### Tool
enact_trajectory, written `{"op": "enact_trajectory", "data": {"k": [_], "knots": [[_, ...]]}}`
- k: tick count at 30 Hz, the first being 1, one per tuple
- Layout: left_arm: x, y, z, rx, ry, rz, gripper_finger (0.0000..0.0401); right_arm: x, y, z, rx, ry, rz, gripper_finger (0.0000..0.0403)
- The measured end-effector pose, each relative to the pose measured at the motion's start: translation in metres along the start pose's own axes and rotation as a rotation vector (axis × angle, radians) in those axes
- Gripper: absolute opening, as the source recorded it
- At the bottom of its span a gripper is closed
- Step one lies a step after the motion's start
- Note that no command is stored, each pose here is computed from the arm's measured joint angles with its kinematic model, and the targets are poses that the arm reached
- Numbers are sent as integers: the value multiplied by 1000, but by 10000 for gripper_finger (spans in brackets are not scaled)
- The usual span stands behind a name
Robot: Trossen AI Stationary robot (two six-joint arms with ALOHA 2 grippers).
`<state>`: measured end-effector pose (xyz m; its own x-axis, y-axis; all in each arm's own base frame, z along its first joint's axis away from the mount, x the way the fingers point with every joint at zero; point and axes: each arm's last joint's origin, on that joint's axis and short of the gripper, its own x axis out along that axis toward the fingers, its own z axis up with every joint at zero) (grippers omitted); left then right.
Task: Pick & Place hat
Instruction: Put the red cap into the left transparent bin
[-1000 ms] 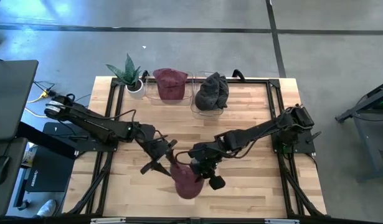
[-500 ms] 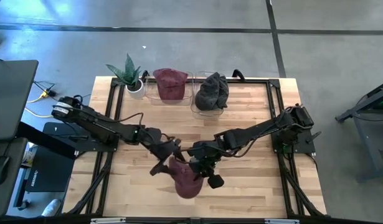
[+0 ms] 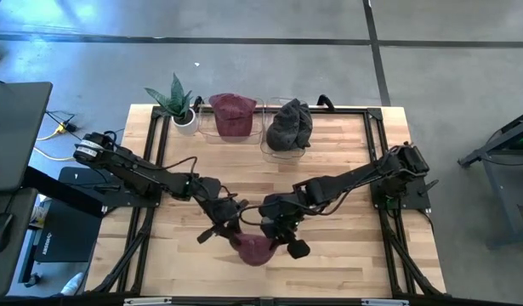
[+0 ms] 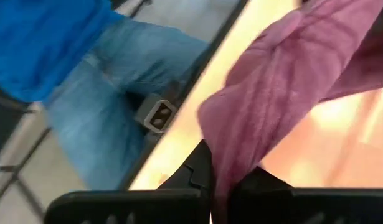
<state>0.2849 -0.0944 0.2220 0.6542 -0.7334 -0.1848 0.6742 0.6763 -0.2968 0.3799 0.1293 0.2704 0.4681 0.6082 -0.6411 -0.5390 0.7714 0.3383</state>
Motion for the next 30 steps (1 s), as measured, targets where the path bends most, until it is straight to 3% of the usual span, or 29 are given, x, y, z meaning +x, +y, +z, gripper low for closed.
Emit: {"op": "enact_trajectory", "data": {"k": [2,3,6,9,16,21,25,30], "knots": [[0,0,0,1,3,-14,28,-1,2,0,15,3,44,3],[0,-1,1,0,3,-15,16,-2,3,0,23,1,66,3],[1,0,4,3,-3,-5,26,-3,5,2,54,-8,125,8],[2,-1,8,7,-10,-6,23,-3,5,4,75,-25,106,34],[2,0,13,-13,-30,32,7,-4,2,13,59,-116,36,160],[2,1,13,-30,-42,75,2,-4,1,19,47,-193,-101,237],[2,1,14,-40,-46,76,2,-2,5,18,45,-179,-96,237],[-2,-4,20,-67,-59,32,1,0,8,12,95,-105,-1,170]]}}
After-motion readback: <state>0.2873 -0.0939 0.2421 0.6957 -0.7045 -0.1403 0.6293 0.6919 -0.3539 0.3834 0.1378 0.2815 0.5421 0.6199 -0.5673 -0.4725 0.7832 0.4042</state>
